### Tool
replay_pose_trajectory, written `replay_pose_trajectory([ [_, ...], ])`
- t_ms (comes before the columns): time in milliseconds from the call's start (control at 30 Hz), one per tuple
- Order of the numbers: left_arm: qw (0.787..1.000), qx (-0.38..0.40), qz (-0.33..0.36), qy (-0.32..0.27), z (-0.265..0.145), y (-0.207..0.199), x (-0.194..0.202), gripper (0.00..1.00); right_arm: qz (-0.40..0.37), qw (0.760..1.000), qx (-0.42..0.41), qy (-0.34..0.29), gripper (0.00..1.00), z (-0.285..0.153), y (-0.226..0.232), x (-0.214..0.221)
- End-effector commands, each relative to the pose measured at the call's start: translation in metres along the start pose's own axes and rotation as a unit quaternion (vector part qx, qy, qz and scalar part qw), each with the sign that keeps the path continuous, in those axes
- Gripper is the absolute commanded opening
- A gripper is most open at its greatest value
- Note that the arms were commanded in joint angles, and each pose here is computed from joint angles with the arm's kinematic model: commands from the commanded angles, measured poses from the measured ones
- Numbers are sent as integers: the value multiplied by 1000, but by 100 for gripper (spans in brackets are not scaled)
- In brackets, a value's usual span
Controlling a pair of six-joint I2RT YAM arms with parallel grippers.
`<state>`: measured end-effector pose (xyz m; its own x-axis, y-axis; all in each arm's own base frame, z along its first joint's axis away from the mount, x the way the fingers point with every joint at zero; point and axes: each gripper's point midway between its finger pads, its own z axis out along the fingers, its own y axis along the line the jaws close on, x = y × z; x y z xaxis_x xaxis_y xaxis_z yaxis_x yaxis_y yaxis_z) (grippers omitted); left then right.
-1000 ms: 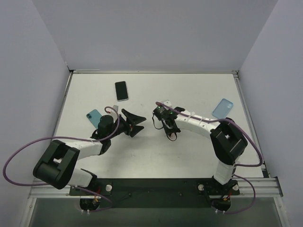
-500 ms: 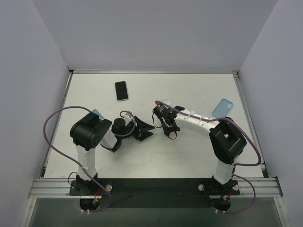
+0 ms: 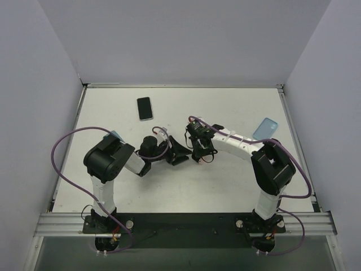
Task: Take the phone out of the phone case
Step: Remove the phone case from the phone.
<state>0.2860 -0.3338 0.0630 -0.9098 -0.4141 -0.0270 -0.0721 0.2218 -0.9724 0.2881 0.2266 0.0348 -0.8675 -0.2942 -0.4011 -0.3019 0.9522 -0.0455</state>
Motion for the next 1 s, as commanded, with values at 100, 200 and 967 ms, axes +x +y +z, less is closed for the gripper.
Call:
replay_pose_trajectory([
  [100,994,-53,91,8,15,-8,-6,63,25,992,-111,59,0,27,44,32],
  [200,991,-80,110,13,22,-5,-9,59,28,991,-119,57,0,25,45,29],
  [967,966,-190,169,37,40,-7,2,0,64,984,-165,30,0,-17,29,7],
])
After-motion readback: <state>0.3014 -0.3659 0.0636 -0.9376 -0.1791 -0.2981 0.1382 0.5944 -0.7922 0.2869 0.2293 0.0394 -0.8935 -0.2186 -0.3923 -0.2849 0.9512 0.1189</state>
